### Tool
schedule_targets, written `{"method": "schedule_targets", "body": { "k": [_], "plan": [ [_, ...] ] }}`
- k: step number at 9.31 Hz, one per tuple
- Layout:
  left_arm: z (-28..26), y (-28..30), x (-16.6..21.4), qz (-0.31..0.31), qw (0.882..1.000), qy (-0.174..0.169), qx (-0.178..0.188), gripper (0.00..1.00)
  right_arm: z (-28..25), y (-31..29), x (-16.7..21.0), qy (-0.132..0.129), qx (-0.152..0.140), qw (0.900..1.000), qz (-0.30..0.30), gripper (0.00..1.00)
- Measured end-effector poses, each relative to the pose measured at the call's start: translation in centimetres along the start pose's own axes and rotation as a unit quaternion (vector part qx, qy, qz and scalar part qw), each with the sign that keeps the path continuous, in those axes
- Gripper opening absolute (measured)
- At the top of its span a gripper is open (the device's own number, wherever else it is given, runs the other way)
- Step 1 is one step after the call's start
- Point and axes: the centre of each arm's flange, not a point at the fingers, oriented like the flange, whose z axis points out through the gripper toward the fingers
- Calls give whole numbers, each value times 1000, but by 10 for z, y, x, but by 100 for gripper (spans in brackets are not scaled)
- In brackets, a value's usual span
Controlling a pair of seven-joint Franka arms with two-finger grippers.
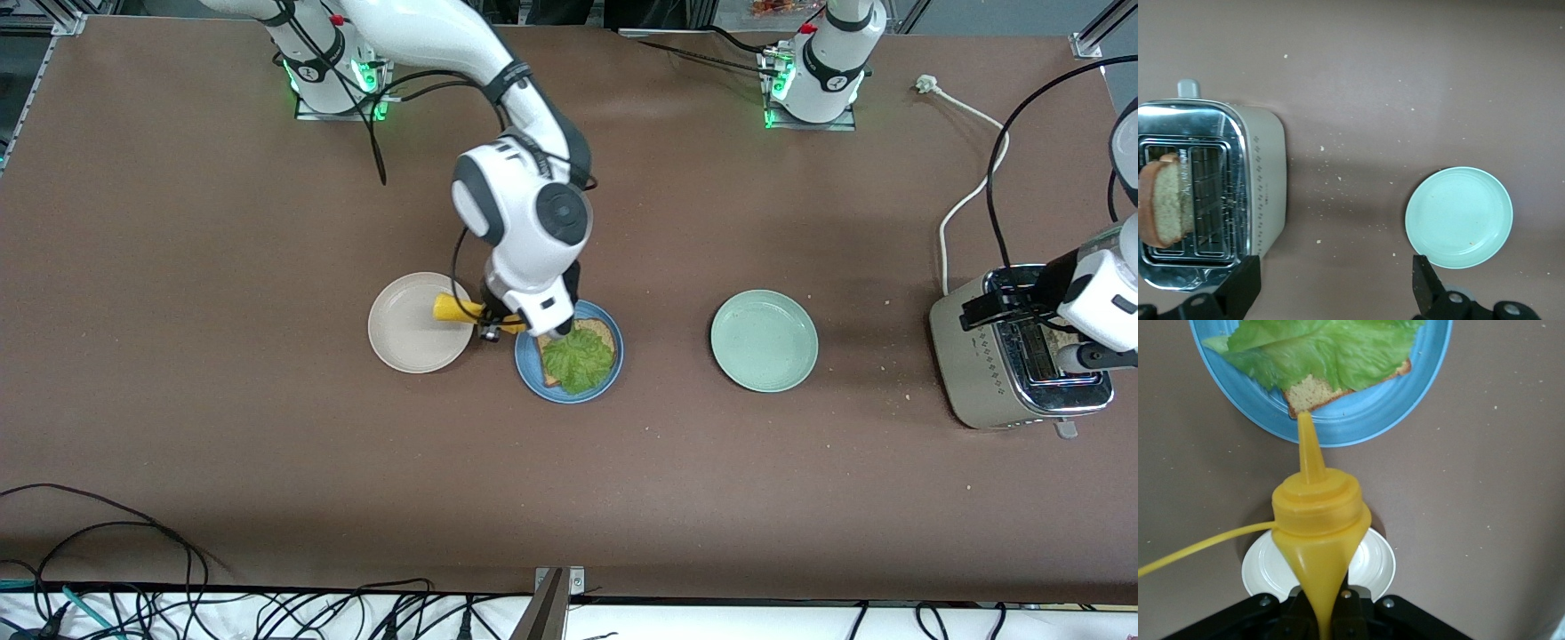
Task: Make sandwich in blue plate with both arms
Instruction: 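Carry the yellow bottle back beside the white plate with the right gripper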
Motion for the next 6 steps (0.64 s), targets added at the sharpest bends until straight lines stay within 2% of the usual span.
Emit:
{"method": "schedule_targets", "body": {
  "k": [1, 2, 4, 5, 6],
  "plan": [
    [-1, -18, 1, 10, 1000, 1, 0, 100, 5, -10, 11, -18, -15, 1000, -4, 3],
    [-1, -41, 1, 21, 1000, 1, 0, 100, 10, -8, 10, -26, -19, 999, -4, 3],
    [-4, -108, -2, 6, 1000, 6, -1, 100, 10, 2, 1, -28, -21, 999, 0, 3],
    [-9, -139, -5, -2, 1000, 11, 3, 100, 5, 6, -5, -22, -16, 1000, -1, 3],
    [-11, -162, -7, -2, 1000, 13, 11, 100, -2, 15, -16, 5, 9, 1000, 1, 3]
  ]
}}
